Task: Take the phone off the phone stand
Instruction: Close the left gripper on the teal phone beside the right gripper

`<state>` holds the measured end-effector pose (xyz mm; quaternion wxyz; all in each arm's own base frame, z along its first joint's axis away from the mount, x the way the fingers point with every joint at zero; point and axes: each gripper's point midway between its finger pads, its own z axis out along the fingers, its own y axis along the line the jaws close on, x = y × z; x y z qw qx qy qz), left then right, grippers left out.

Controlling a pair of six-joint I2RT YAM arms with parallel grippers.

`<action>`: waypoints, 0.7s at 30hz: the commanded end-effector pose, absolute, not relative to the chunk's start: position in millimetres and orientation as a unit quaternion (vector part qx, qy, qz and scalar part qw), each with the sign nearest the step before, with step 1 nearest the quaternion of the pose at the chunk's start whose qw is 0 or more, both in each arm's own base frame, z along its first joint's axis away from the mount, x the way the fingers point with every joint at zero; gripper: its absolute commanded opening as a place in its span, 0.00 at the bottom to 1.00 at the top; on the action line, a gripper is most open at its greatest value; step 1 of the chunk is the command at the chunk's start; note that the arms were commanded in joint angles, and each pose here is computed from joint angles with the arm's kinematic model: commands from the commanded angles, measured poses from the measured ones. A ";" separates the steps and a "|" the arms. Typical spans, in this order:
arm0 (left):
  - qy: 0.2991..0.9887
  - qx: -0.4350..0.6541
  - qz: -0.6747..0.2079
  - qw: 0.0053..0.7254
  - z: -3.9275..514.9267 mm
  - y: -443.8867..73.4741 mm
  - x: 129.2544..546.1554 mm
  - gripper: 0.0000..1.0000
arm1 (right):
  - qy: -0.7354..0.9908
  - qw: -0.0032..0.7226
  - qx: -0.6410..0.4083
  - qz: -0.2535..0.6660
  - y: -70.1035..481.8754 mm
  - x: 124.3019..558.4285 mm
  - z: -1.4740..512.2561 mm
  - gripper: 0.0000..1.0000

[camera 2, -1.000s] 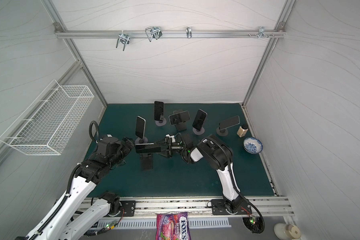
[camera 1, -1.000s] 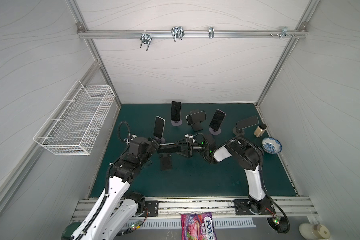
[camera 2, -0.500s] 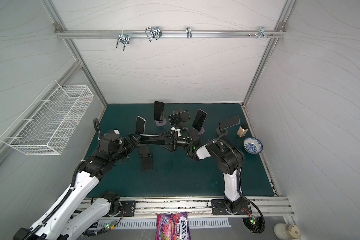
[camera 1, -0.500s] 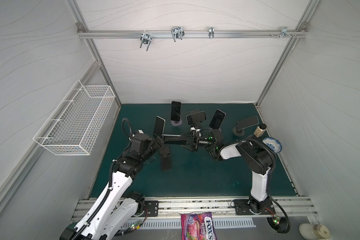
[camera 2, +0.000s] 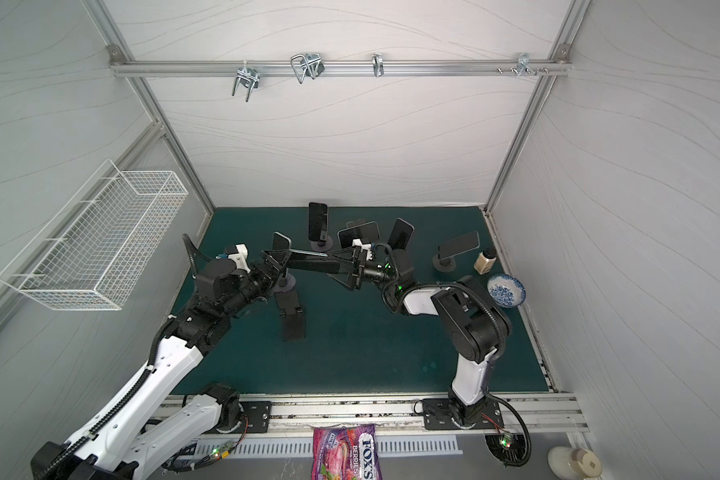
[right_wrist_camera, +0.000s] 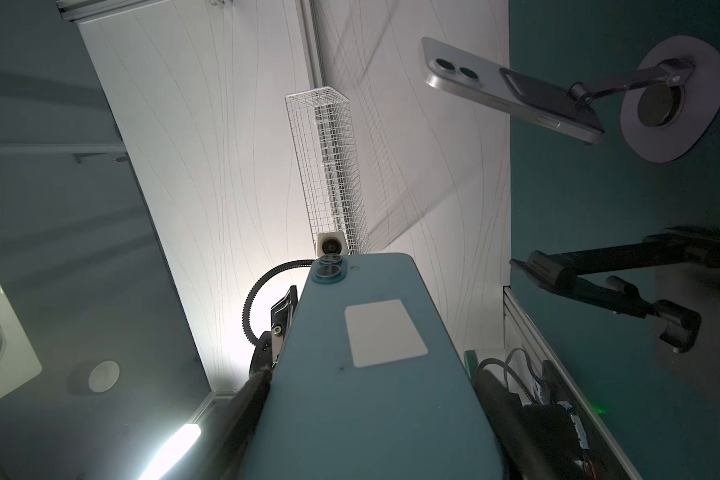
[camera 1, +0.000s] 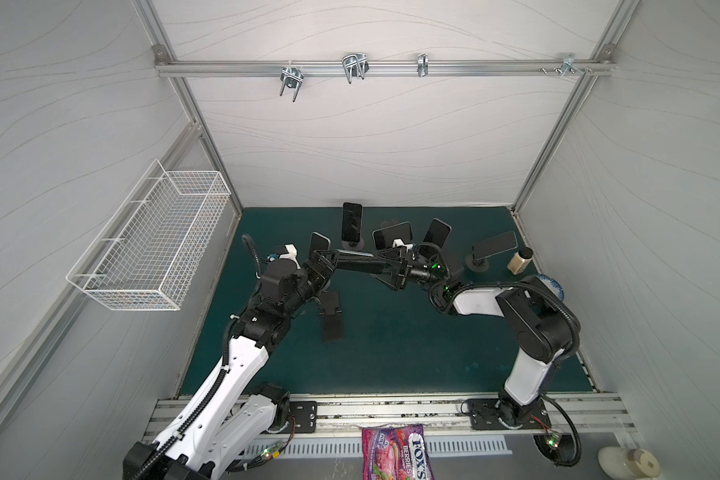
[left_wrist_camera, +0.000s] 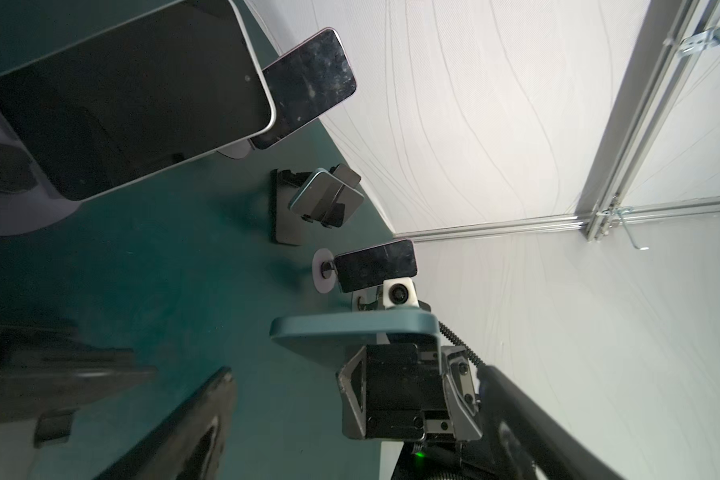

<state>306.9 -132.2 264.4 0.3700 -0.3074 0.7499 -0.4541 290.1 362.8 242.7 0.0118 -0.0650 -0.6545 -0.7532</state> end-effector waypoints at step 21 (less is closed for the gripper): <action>0.636 -0.286 -0.569 0.435 356.2 -141.4 328.7 0.91 | -0.594 -0.007 -0.061 -0.802 349.2 289.4 337.4 0.36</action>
